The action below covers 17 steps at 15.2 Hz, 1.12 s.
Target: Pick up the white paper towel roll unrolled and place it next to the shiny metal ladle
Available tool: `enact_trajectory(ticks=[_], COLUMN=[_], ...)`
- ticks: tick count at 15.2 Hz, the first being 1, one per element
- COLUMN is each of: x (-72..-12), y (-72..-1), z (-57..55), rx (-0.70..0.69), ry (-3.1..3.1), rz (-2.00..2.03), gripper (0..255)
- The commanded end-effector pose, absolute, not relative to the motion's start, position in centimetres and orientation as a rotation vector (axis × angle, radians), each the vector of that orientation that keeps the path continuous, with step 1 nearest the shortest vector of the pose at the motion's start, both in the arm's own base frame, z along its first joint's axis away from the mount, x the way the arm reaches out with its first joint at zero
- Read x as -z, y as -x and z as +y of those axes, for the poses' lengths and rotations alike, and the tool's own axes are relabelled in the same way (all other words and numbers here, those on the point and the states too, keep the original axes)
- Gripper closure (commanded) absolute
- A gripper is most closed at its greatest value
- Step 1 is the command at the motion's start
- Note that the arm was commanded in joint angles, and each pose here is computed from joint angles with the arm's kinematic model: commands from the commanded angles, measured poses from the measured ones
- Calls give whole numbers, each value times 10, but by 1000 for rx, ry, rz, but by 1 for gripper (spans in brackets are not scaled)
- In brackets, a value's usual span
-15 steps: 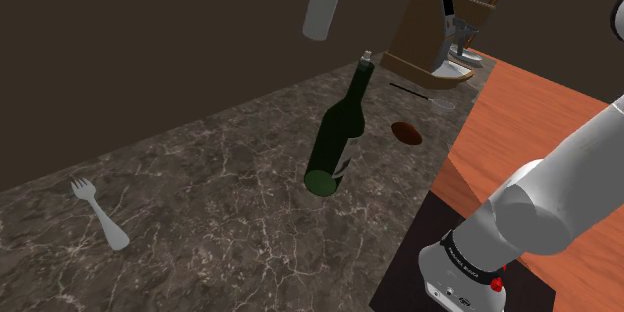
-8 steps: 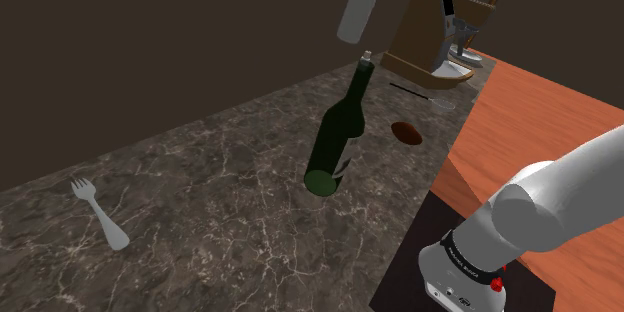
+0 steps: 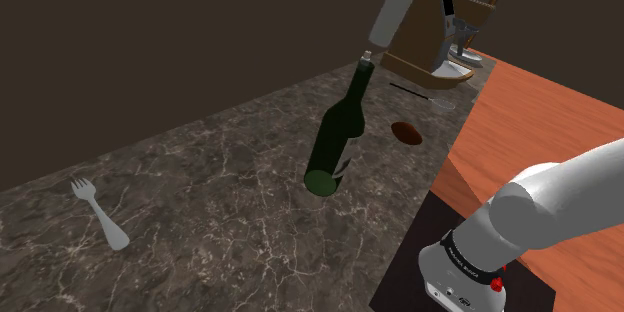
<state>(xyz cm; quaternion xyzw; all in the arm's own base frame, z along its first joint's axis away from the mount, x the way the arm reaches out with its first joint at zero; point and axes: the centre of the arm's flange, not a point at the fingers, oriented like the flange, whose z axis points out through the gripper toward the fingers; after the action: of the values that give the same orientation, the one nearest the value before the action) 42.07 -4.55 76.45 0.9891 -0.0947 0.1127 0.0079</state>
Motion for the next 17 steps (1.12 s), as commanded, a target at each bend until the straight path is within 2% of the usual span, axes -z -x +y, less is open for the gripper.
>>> enact_trajectory(ticks=[1,17], x=[-766,-767], y=[-414,-346], z=[-70,-270], rx=[-353,-353], ry=[-3092,-3092], rz=[-293,-293], gripper=[255,255])
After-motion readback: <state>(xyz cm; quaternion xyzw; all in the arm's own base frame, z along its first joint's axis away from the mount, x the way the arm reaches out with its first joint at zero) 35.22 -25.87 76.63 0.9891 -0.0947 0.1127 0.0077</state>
